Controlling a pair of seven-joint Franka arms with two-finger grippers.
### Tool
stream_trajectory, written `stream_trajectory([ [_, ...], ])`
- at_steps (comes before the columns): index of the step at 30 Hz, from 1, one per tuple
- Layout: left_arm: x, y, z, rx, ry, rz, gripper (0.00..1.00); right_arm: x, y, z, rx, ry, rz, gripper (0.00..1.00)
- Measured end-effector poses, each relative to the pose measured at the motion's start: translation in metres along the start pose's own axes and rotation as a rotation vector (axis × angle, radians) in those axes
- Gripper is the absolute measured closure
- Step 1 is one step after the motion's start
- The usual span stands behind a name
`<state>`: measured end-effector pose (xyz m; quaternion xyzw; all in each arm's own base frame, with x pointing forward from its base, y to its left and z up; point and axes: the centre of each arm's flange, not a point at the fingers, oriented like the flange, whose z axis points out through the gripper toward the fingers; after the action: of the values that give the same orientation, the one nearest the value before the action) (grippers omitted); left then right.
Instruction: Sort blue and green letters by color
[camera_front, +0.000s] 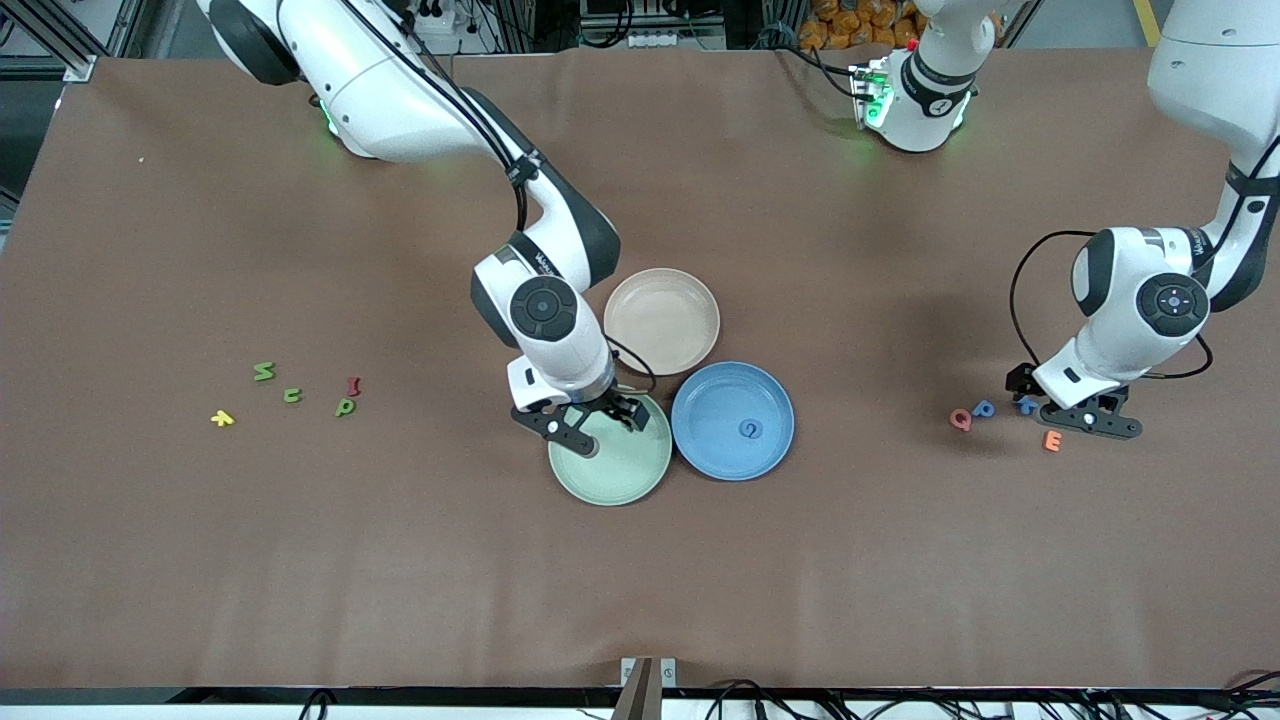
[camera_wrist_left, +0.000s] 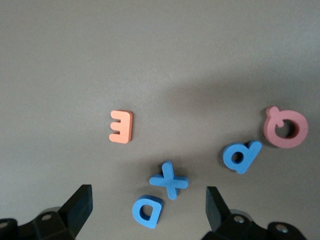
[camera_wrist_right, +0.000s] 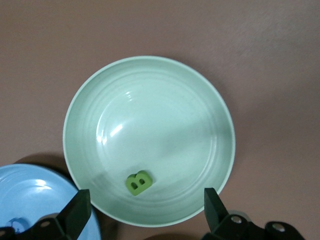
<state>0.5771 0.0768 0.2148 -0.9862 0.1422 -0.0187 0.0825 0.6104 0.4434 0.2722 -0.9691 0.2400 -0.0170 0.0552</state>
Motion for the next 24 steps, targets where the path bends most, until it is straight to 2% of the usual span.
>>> stream_trajectory([
  [6, -0.011, 0.011, 0.012, -0.015, 0.01, 0.01, 0.0, 0.031, 0.02, -0.017, -0.053, -0.019, -0.002, 0.0],
  [15, -0.024, 0.023, 0.027, -0.034, 0.015, 0.021, 0.0, 0.085, 0.072, -0.078, -0.158, -0.068, 0.071, 0.0],
  [24, -0.029, 0.011, 0.03, -0.029, 0.009, 0.049, 0.0, 0.133, 0.156, -0.104, -0.186, -0.109, 0.07, 0.02],
])
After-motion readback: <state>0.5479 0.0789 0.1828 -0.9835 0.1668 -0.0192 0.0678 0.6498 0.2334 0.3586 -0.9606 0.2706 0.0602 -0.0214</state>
